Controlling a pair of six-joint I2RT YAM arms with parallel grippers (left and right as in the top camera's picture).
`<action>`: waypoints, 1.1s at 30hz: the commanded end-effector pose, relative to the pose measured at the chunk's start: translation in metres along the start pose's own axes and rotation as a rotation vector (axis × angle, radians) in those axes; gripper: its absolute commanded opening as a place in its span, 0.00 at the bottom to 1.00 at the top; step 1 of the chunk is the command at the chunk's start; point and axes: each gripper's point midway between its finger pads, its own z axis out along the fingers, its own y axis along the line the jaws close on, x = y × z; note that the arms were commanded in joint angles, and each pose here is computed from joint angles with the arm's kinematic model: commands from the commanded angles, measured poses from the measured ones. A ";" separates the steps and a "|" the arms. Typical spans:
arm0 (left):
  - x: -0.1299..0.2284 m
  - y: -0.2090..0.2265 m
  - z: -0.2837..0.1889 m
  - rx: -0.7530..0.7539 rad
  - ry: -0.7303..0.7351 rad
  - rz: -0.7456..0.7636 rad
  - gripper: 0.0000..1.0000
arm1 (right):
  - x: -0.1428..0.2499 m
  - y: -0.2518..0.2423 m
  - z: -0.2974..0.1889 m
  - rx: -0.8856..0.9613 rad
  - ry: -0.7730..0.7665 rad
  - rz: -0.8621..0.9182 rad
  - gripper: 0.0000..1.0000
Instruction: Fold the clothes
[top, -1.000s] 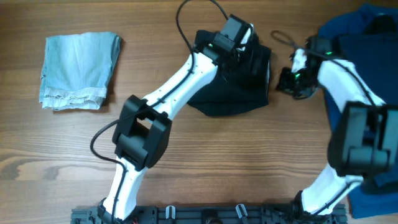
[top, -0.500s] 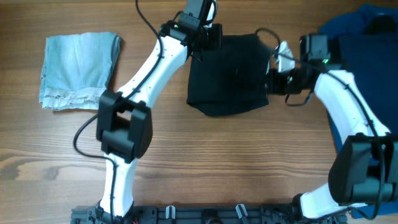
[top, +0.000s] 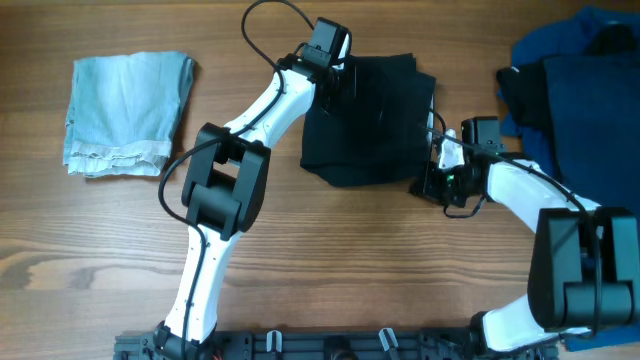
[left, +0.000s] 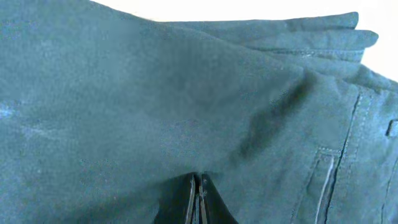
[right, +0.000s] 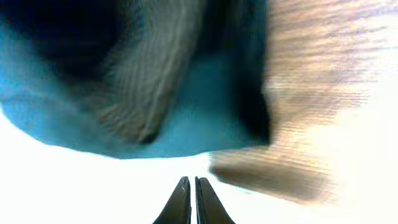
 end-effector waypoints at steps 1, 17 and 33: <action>-0.050 -0.028 -0.063 0.044 -0.142 0.051 0.04 | -0.034 0.061 -0.053 -0.155 -0.119 -0.150 0.04; -0.063 -0.022 -0.026 0.069 -0.224 0.112 0.04 | -0.094 0.040 -0.006 -0.094 -0.218 -0.190 0.04; -0.089 0.013 -0.018 0.049 -0.294 0.079 0.04 | -0.066 -0.020 0.019 0.147 -0.108 -0.137 0.04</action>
